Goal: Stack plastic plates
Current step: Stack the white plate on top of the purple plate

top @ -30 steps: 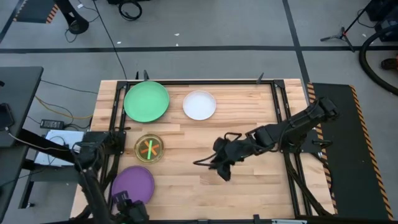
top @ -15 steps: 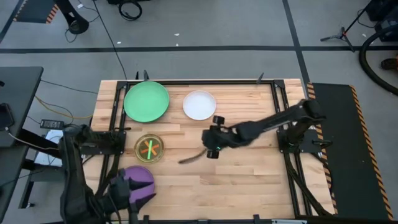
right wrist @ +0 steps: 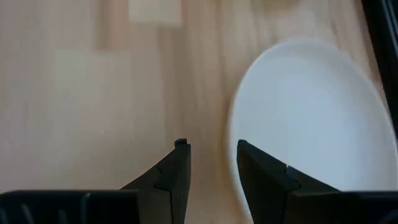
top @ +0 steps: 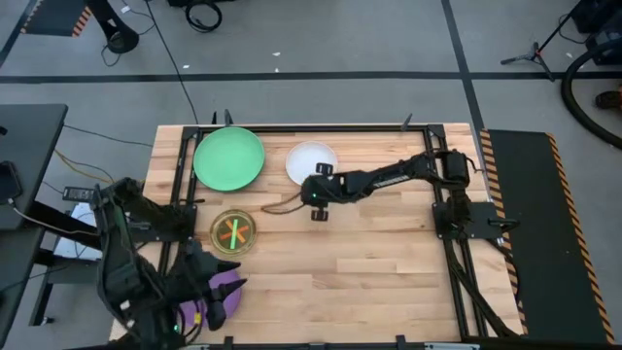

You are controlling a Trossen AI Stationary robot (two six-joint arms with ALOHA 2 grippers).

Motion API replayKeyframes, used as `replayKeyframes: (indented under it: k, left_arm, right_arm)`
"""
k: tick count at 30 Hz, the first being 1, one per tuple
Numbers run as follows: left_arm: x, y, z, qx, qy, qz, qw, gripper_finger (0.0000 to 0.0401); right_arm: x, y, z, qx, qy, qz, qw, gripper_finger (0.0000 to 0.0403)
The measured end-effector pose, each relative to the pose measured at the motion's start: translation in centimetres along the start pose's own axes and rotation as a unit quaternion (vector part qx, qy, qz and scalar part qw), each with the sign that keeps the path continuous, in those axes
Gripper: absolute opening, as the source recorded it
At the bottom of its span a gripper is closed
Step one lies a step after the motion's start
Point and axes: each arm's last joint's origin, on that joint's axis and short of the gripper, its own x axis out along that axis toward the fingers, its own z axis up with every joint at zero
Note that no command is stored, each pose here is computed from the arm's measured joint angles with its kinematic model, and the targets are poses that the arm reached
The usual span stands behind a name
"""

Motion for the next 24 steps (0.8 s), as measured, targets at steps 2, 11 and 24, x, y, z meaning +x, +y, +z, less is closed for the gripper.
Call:
replayKeyframes:
  k: [2,11,24]
  left_arm:
    - [0.1,0.5,0.6,-0.002,0.072,-0.008,0.997,0.0185]
    - [-0.2,3.1,5.0,0.023,0.086,-0.048,0.995,0.0185]
    - [-1.8,7.2,12.2,0.044,-0.051,-0.106,0.992,0.0186]
  right_arm:
    - [0.3,-0.9,0.2,-0.004,-0.016,0.006,1.0,0.0139]
    - [3.1,-5.0,-1.4,0.018,-0.009,0.072,0.997,0.0135]
    - [5.1,-6.1,-2.5,-0.001,-0.009,0.098,0.995,0.0039]
